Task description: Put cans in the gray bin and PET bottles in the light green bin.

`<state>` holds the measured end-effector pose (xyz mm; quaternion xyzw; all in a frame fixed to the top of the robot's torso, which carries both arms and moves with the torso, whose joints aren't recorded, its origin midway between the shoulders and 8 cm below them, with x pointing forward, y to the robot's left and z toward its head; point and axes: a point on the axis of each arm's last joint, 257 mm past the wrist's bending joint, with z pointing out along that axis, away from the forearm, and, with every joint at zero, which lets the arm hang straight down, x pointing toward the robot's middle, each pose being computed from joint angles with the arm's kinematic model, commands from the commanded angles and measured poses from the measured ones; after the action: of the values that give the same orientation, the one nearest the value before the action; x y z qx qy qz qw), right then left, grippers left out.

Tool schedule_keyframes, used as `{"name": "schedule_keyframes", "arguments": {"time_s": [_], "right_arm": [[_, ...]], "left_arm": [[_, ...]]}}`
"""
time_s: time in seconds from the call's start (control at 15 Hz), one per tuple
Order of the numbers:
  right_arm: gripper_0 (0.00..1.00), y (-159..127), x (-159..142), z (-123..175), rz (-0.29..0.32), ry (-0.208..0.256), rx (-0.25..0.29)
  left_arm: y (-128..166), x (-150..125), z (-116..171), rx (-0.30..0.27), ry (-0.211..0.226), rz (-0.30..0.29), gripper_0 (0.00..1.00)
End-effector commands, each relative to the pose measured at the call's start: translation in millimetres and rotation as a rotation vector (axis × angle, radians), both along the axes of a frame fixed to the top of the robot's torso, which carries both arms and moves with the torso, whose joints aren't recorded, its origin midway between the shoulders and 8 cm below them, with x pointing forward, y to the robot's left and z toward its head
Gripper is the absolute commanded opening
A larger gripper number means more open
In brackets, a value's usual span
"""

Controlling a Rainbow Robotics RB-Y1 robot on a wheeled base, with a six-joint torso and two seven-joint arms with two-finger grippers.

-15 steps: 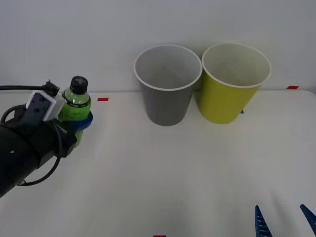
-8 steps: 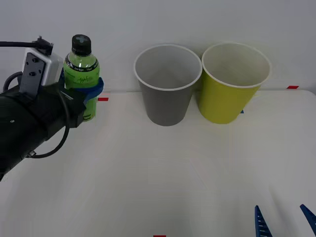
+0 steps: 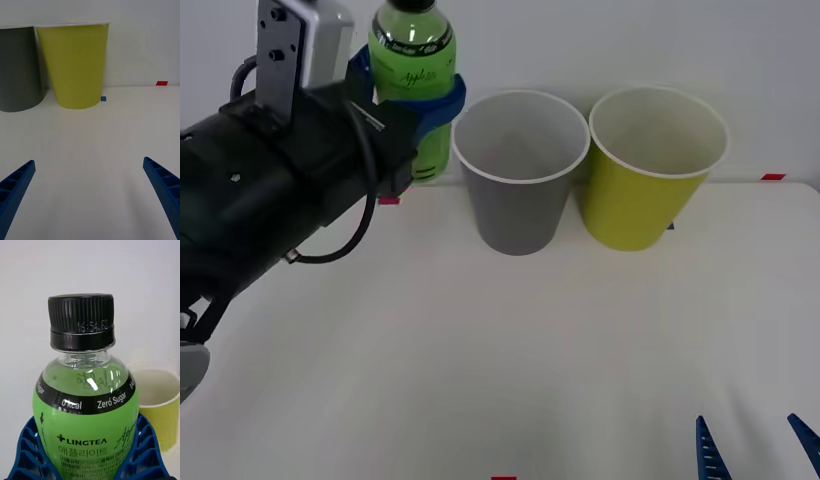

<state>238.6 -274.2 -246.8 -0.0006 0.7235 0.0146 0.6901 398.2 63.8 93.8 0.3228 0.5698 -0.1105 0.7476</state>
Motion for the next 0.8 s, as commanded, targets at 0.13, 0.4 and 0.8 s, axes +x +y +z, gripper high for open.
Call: {"name": "schedule_keyframes", "arguments": {"time_s": [0.13, 0.4, 0.8], "right_arm": [[1.0, 0.0, 0.0, 0.0, 0.0, 0.0, 0.0], [1.0, 0.0, 0.0, 0.0, 0.0, 0.0, 0.0], [1.0, 0.0, 0.0, 0.0, 0.0, 0.0, 0.0]], "left_arm": [[-61.4, 5.1, 38.6, -0.046, -0.042, -0.147, 0.0], [-113.4, 33.7, 48.2, -0.062, 0.001, -0.21, 0.0], [-172.6, 72.1, 50.7, -0.051, 0.069, -0.245, 0.0]]}}
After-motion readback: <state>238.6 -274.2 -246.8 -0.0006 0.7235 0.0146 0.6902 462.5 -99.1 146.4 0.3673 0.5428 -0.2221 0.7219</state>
